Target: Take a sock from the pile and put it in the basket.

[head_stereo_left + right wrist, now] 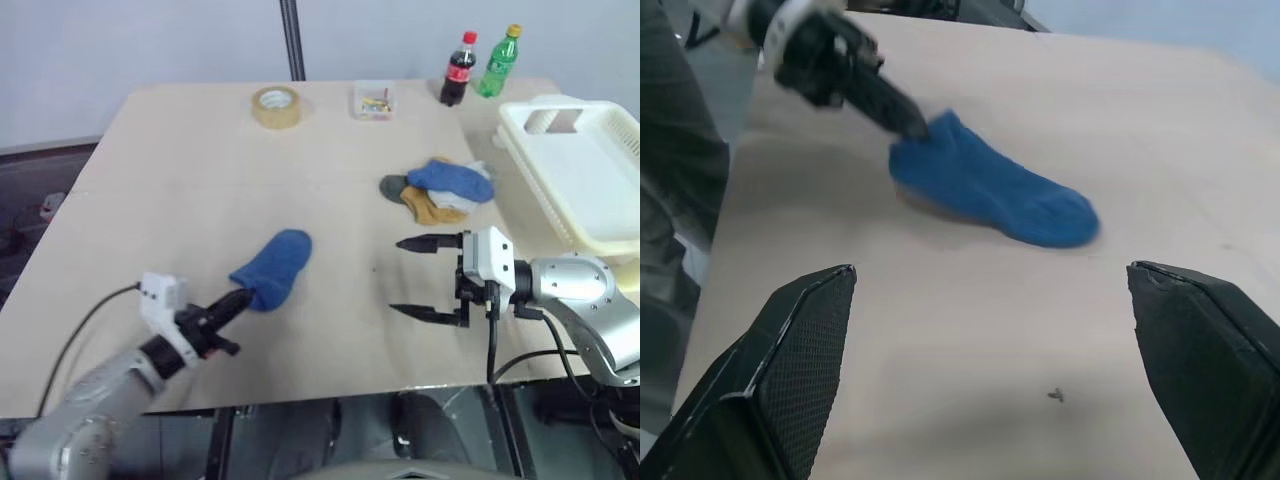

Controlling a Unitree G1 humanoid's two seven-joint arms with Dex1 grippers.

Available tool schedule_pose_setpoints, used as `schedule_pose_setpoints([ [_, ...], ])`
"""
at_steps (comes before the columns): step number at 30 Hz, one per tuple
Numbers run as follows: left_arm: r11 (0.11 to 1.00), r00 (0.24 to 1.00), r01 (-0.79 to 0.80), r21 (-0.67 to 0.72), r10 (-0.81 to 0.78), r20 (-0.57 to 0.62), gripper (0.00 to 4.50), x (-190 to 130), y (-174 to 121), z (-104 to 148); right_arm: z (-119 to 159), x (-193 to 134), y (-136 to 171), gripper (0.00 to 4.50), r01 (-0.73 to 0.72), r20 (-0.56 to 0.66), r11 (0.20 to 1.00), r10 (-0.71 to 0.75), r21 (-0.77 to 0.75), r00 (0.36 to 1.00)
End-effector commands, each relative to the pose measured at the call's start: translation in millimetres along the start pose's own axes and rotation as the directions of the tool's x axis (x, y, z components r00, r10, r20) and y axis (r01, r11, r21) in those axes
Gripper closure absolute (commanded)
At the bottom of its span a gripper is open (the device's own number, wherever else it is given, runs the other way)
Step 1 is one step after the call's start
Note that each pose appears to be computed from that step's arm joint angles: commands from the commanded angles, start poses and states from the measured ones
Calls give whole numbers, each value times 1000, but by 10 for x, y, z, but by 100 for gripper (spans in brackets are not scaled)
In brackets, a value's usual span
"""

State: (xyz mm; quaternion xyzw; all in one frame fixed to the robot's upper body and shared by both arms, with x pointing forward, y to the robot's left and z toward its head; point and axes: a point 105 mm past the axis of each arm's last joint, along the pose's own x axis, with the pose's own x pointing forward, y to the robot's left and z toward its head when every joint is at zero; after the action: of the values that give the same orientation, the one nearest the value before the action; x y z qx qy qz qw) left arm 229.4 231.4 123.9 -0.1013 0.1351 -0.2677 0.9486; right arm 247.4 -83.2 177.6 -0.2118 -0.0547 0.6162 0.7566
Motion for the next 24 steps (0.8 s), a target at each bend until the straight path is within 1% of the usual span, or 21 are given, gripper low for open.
schedule_pose_setpoints([
  [1, 993, 996, 91, 69, -90, -13, 443, -205, 71, 270, 60, 8, -6, 0, 38, 38, 998, -35, -59, 999],
  [4, 986, 995, 80, 144, -71, -68, 443, -367, 220, 460, 48, 44, -18, 0, 59, 54, 996, -56, -71, 997],
  [6, 965, 996, 7, 264, 18, -93, 443, -474, 364, 719, 48, 51, -45, 0, 80, 61, 994, -75, -80, 995],
  [8, 963, 994, 25, 270, 6, -112, 443, -505, 328, 1047, 50, 40, -68, 0, 102, 66, 991, -96, -86, 993],
  [9, 966, 992, 45, 254, -13, -126, 443, -504, 292, 1132, 49, 40, -77, 0, 108, 68, 990, -103, -87, 992],
  [10, 956, 985, 84, 281, -38, -167, 443, -475, 222, 1205, 49, 36, -83, 0, 116, 69, 989, -110, -88, 992],
  [11, 951, 971, 132, 280, -68, -229, 443, -414, 141, 1215, 48, 28, -80, 0, 123, 68, 988, -117, -91, 991],
  [12, 943, 948, 192, 272, -106, -300, 443, -302, 39, 1168, 44, 13, -78, 0, 136, 66, 987, -131, -89, 989],
  [13, 927, 906, 285, 244, -177, -384, 443, -170, -113, 1052, 38, -9, -69, 0, 152, 61, 984, -146, -89, 987],
  [14, 912, 864, 360, 197, -246, -440, 443, -47, -236, 916, 34, -30, -59, 0, 164, 55, 982, -160, -92, 986],
  [17, 869, 824, 444, 219, -300, -481, 443, 444, -400, 562, 41, -90, -48, 0, 207, 38, 975, -205, -86, 978],
  [18, 868, 817, 455, 197, -319, -481, 443, 615, -453, 461, 45, -116, -47, 0, 224, 30, 971, -223, -85, 974],
  [21, 855, 788, 501, 135, -386, -479, 443, 1013, -639, 273, 41, -175, -36, 0, 263, 6, 963, -263, -59, 965],
  [22, 851, 777, 514, 109, -407, -481, 417, 1106, -707, 221, 36, -183, -27, 0, 266, -2, 962, -267, -54, 964],
  [24, 831, 750, 546, 103, -431, -502, 356, 1200, -823, 102, 18, -201, 5, 0, 280, -26, 959, -281, -36, 959],
])
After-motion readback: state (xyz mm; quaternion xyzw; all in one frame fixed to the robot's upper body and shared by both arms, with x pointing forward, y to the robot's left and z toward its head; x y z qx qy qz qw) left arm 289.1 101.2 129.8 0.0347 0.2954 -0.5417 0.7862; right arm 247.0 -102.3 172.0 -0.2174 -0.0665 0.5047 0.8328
